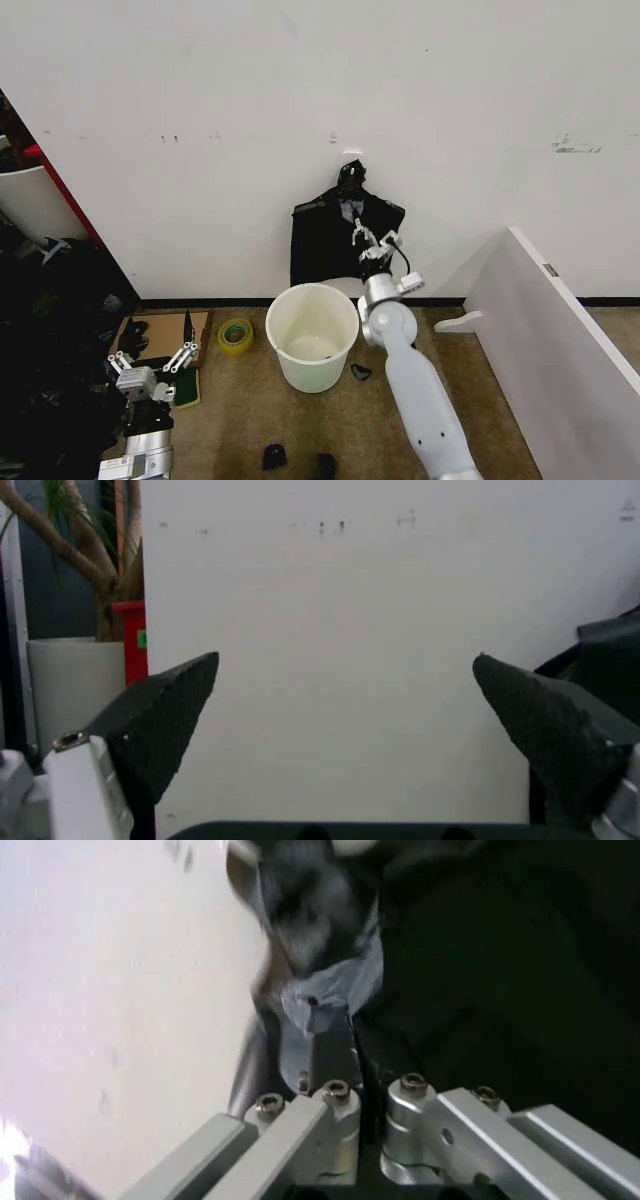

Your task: Place the garbage bag over the trash bin.

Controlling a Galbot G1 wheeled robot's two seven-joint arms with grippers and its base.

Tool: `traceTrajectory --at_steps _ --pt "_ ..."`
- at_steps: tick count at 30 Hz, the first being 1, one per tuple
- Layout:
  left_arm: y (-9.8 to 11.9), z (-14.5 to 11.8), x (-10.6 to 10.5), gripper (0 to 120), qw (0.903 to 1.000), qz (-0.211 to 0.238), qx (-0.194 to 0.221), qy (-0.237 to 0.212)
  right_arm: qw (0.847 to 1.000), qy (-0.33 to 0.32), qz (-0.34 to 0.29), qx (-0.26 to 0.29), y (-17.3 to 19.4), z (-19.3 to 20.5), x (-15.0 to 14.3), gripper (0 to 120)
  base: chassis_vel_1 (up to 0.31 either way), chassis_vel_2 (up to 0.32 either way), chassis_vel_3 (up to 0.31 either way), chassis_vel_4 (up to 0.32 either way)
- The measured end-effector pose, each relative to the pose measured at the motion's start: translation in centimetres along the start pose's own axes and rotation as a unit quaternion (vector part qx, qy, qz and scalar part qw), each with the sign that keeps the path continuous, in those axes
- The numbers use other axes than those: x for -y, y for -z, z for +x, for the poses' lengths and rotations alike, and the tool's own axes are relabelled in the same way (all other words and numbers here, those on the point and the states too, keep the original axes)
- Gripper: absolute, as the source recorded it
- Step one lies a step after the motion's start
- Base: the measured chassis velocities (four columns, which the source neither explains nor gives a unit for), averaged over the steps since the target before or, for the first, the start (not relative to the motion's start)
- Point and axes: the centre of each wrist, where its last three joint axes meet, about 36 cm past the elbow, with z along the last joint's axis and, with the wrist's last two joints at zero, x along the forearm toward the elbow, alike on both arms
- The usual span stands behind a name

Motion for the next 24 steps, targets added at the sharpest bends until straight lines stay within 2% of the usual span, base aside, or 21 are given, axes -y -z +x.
traceTrajectory --at_steps 10,12,18,24 --pt "0.3 0.0 0.5 100 1.0000 0.006 0.004 0.002 0.995 -0.001 0.073 -0.073 1.2 10.5 0.1 0 0.000 0.000 0.000 0.000" --pt "0.3 0.0 0.6 100 1.0000 0.006 0.004 0.002 0.994 -0.001 0.081 -0.077 1.2 11.1 0.0 0 0.000 0.000 0.000 0.000" --pt "0.5 -0.1 0.9 100 1.0000 0.005 0.008 -0.003 0.978 -0.033 0.158 -0.132 1.4 16.5 -0.1 0 0.000 0.000 0.000 0.000" --pt "0.5 -0.2 1.0 100 0.9999 0.005 0.008 -0.002 0.971 -0.036 0.182 -0.153 1.9 18.7 -0.4 0 0.000 0.000 0.000 0.000"
